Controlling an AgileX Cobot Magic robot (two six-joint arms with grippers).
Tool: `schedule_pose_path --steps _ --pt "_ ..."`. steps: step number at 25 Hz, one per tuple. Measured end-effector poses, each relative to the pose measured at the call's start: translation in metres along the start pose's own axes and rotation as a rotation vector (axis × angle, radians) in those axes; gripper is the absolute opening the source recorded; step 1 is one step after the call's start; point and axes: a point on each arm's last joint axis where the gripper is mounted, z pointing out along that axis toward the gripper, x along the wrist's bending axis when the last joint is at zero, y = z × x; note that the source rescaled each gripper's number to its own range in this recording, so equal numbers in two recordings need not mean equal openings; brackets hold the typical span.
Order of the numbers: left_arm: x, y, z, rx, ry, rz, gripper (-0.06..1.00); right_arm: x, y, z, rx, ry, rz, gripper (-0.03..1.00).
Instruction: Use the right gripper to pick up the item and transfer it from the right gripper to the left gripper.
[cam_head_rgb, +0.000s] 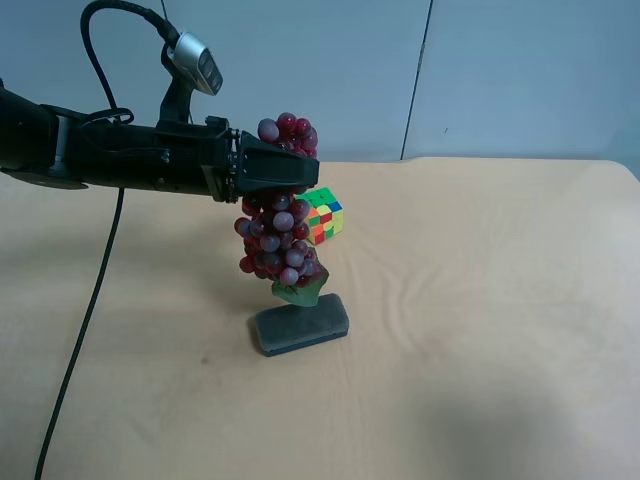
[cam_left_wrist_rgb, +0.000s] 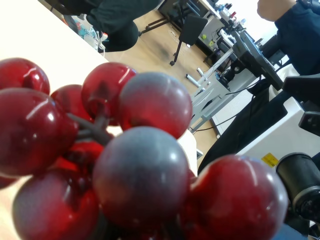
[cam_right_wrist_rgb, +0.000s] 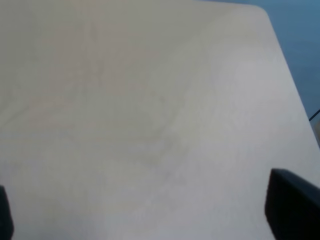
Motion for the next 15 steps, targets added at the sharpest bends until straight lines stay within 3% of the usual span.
schedule_pose_path --steps 8,11,15 --pt "-0.009 0.023 -0.017 0.003 0.043 -0.051 0.00 0.000 0.000 0.000 0.000 0.000 0.001 0.99" --pt "-0.015 0.038 -0.032 0.050 0.155 -0.060 0.00 0.000 0.000 0.000 0.000 0.000 0.001 0.99" --pt "-0.015 0.044 -0.048 0.173 0.405 -0.075 0.00 0.000 0.000 0.000 0.000 0.000 0.001 0.99"
